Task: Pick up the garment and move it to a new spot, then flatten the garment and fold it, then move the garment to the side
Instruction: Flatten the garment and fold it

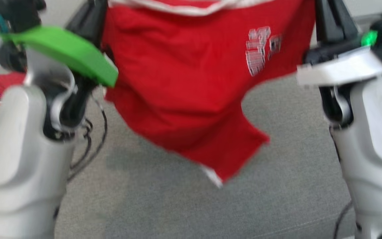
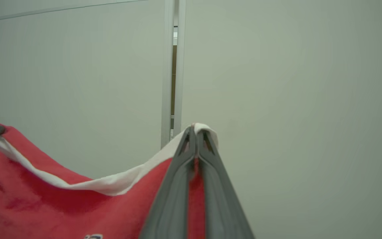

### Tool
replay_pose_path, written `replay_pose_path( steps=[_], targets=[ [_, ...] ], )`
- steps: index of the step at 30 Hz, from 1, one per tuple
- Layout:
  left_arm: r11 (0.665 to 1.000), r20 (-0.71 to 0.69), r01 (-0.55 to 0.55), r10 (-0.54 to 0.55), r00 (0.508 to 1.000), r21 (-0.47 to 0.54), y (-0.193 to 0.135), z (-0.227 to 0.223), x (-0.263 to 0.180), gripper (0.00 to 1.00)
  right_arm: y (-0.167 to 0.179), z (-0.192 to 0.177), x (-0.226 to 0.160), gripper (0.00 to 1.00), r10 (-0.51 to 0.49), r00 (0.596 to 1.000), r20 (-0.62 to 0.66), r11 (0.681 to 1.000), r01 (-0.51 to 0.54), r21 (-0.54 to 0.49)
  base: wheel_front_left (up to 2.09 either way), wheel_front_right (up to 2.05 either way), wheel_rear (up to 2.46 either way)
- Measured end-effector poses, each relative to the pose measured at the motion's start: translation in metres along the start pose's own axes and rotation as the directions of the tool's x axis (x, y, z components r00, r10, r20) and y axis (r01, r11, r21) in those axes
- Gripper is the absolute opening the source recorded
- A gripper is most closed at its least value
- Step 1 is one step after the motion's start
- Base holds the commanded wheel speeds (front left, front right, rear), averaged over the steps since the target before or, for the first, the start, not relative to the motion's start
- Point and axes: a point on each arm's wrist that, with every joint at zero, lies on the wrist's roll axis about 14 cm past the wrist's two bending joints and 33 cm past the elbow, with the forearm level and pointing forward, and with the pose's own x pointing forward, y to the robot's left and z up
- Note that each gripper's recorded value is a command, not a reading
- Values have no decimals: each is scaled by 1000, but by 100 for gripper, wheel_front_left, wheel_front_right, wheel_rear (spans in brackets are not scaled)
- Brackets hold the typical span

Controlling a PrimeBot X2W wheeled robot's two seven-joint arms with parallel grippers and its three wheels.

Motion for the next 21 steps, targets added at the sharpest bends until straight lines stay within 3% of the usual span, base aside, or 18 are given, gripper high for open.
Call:
replay_pose_path(
  steps=[6,9,13,17,21],
  targets=[
    [998,194,16,-27,981,60,19,49,59,0,0,8,72,0,35,994,104,998,-28,-65,0,0,0],
    [999,207,11,-19,978,37,34,36,78,0,2,-4,87,0,36,994,102,997,-29,-68,0,0,0],
    [999,143,-32,37,989,-36,65,-20,87,0,4,-51,78,0,35,999,15,998,-34,-50,0,0,0],
    [981,37,-137,144,989,-136,106,-97,69,0,9,-123,41,0,23,987,-160,1000,-21,10,0,0,0],
    [958,-49,-206,200,979,-201,120,-161,37,0,11,-172,0,0,0,956,-294,997,21,69,0,0,0]
  ],
)
